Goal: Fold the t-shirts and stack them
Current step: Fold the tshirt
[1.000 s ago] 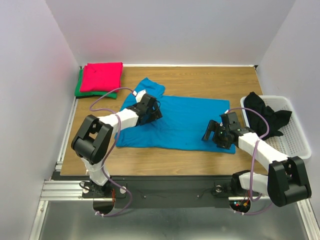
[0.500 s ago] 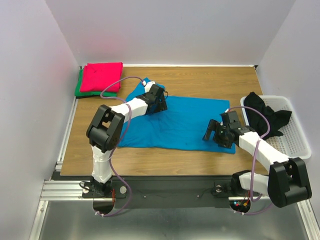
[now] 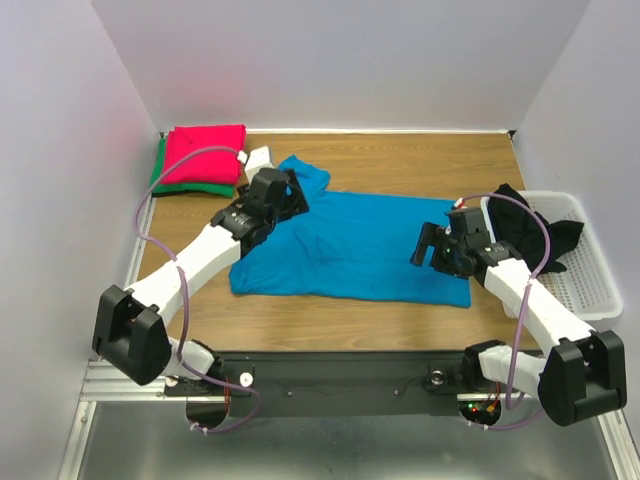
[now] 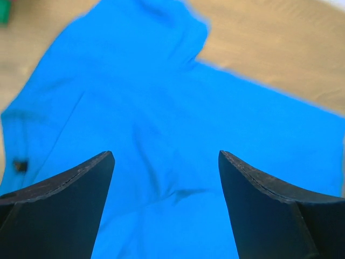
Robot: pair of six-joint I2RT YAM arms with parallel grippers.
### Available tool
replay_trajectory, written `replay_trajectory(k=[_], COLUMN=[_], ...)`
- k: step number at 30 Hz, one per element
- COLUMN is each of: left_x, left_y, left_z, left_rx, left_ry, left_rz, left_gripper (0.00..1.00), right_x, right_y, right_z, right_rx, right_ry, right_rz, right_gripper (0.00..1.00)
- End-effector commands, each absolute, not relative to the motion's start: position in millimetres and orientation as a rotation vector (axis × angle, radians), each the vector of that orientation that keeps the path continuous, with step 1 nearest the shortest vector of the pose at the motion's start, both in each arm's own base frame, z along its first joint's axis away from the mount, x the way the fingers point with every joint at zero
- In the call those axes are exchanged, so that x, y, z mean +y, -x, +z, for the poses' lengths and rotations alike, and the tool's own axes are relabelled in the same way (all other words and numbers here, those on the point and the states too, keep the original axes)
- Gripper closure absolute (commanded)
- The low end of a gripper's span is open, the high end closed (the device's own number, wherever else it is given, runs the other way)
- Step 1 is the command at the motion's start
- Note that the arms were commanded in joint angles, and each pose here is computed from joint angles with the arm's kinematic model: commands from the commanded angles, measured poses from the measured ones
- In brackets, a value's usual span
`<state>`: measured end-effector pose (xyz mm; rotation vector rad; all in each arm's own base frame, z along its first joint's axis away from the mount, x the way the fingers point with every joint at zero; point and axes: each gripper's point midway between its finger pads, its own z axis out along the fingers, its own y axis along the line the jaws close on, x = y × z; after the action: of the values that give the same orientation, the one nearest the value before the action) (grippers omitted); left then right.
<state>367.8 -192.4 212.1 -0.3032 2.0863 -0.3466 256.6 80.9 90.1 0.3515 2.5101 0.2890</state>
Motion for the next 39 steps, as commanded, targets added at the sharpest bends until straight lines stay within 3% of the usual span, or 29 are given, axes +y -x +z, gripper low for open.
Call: replay_trajectory(k=[1,12,17,20,30,33,39], left_x=[-174,-144,-113,-107,-93,-98,-114], left_y=[-340,-303,-243,-232,-190,-201,-276], left_z=[134,27,-11,-3,2,14,112], left_rx=[2.234,2.457,2.594,2.596,2.604,2.593,2.360], left_ry=[0.365,0.593,0.779,0.755,0.915,0.888,0.740], left_rz=[-0.266,-0.185,-0.008,-0.003,-0.015,-0.025,-0.122], left_gripper=[0.09,0.09,0.11,0.02,0.01,0.02,0.01], right_x=[78,94,86,85,77,78,74], right_y=[-276,-276,-264,-258,-249,-260,-303], right_z=[99,45,32,29,40,66,124], right_rx=[2.499,2.644,2.676,2.679,2.634,2.572,2.418], right_ry=[-0.297,-0.286,-0.324,-0.358,-0.444,-0.424,-0.419], right_rz=[0.227,0.283,0.237,0.241,0.212,0.229,0.196], right_gripper=[0.00,0.00,0.00,0.00,0.00,0.00,0.00])
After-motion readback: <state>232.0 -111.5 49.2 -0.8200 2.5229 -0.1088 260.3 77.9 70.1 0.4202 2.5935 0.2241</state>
